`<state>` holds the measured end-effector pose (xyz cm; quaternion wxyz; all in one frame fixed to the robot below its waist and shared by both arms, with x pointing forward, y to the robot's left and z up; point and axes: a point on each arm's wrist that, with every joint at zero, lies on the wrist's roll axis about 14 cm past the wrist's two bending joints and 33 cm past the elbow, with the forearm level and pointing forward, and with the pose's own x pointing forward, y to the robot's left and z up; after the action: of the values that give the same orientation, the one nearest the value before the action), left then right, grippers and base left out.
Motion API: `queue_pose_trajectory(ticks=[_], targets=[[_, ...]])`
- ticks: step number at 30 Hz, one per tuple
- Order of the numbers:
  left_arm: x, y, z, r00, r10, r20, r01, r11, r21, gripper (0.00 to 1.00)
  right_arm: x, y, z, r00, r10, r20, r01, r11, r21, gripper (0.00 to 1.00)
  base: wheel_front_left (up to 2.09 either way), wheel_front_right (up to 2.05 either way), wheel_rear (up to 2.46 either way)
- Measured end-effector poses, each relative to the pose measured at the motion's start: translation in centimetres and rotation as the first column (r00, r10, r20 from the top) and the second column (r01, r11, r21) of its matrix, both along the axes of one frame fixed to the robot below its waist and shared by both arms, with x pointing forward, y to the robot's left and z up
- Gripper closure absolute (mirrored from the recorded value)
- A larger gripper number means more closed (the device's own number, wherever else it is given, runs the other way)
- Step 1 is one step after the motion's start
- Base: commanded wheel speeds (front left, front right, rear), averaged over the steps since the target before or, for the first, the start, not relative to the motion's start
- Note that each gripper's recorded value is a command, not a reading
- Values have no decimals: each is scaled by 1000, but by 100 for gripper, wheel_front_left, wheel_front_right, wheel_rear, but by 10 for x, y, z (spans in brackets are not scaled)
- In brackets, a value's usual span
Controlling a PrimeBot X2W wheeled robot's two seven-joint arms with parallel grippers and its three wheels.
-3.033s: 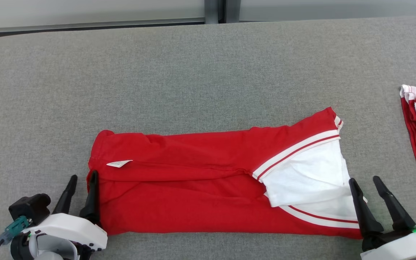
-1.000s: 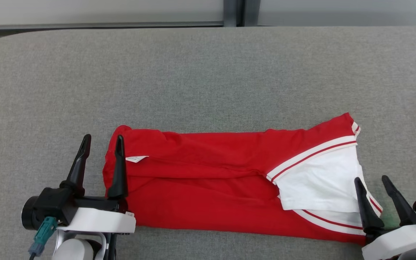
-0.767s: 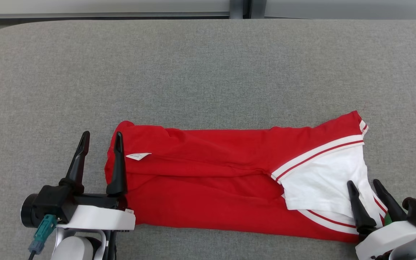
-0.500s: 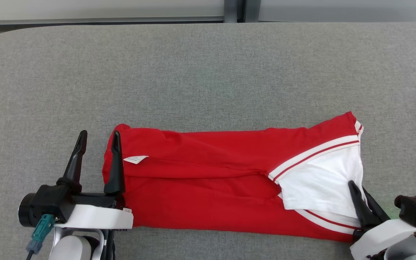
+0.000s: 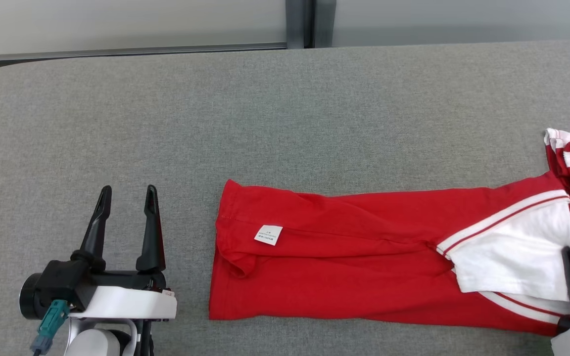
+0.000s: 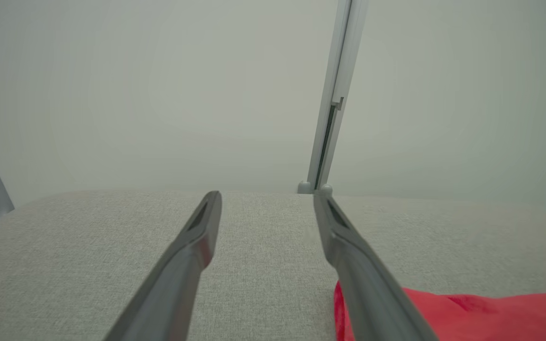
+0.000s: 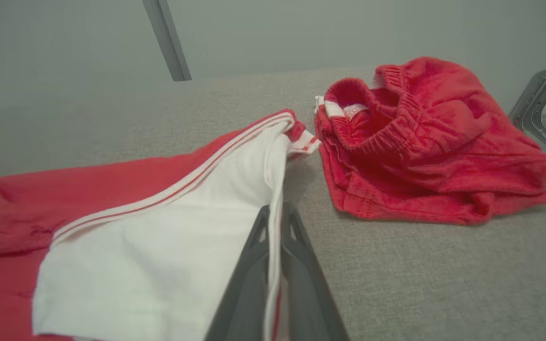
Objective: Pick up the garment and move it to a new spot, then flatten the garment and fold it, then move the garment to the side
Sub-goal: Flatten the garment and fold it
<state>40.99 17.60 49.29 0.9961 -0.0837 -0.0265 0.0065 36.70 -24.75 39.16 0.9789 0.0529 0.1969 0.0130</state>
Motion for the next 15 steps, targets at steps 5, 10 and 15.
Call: queue_pose_trajectory(ticks=[5, 10, 15], targets=[[-3, -3, 5, 1000, -4, 12, 4, 1000, -8, 0, 20, 32, 48, 986, 92, 138, -94, 996, 8, 100, 0, 0, 0], [-8, -3, 9, 1000, -1, 22, 1, 1000, -12, 0, 32, 92, 91, 945, 231, 229, -244, 969, 29, 100, 0, 0, 0], [-12, 3, 10, 1000, 18, 23, -18, 1000, -6, 0, 38, 173, 110, 879, 381, 287, -426, 898, 111, 100, 0, 0, 0]])
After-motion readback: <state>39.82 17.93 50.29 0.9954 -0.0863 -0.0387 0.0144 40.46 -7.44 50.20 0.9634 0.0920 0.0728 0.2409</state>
